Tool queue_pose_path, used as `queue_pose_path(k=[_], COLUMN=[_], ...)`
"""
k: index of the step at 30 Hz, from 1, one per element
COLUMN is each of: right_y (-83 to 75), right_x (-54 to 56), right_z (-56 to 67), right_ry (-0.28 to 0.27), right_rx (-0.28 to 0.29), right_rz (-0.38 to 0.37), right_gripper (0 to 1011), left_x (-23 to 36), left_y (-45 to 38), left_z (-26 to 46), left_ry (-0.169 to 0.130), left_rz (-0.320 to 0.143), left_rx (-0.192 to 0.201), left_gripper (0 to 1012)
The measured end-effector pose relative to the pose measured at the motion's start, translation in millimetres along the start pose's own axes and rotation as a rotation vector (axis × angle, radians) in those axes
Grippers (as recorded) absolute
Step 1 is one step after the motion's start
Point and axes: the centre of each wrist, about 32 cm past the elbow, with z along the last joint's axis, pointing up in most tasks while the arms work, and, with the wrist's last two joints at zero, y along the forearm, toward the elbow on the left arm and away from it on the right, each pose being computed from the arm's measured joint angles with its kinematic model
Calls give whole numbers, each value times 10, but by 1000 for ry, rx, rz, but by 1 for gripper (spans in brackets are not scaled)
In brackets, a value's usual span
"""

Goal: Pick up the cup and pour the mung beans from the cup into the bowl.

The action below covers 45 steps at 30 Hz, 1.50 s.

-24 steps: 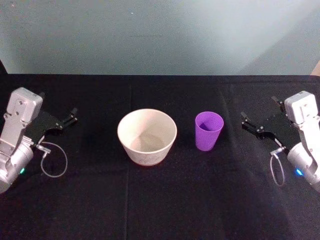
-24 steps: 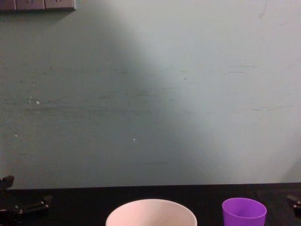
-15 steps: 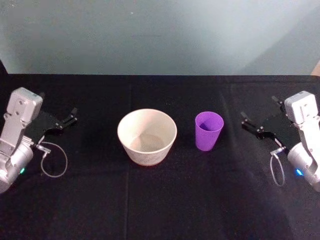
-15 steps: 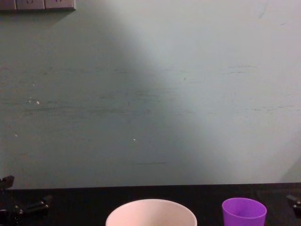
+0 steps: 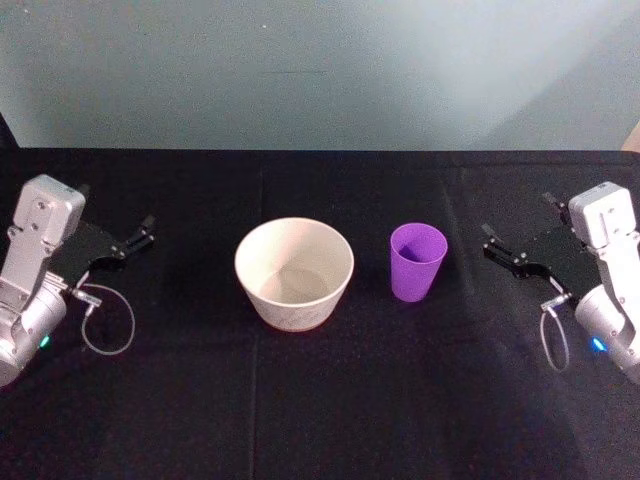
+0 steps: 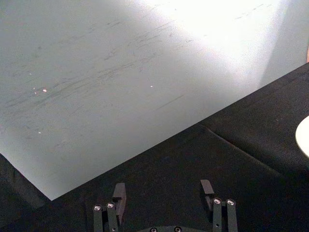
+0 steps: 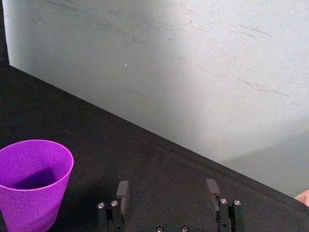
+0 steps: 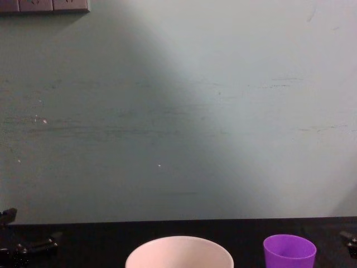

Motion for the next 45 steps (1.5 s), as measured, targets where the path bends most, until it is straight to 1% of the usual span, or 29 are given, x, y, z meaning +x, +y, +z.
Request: queue_pose_path(k=[32,36,37,40,45], right_y=[-6,-44,-82,-116,-196], right_x=[-1,-26,-50,-72,-143], right_z=[-2,-10,-19,-27,-46], right_ry=[0,-2,0,1,14], right_rx=[0,0,-1,-1,3], right_rz=[-1,2,4,7,25], right_gripper=[1003,1003,1003,1003,1003], left_x=[0,0,0,0,0], left_y=[0,0,0,0,0], left_z=[0,0,0,0,0], left_ry=[0,0,0,0,0], left_rz=[0,0,0,0,0], left_rx=[0,0,0,0,0], left_gripper=[1000,1000,1000,1000,1000])
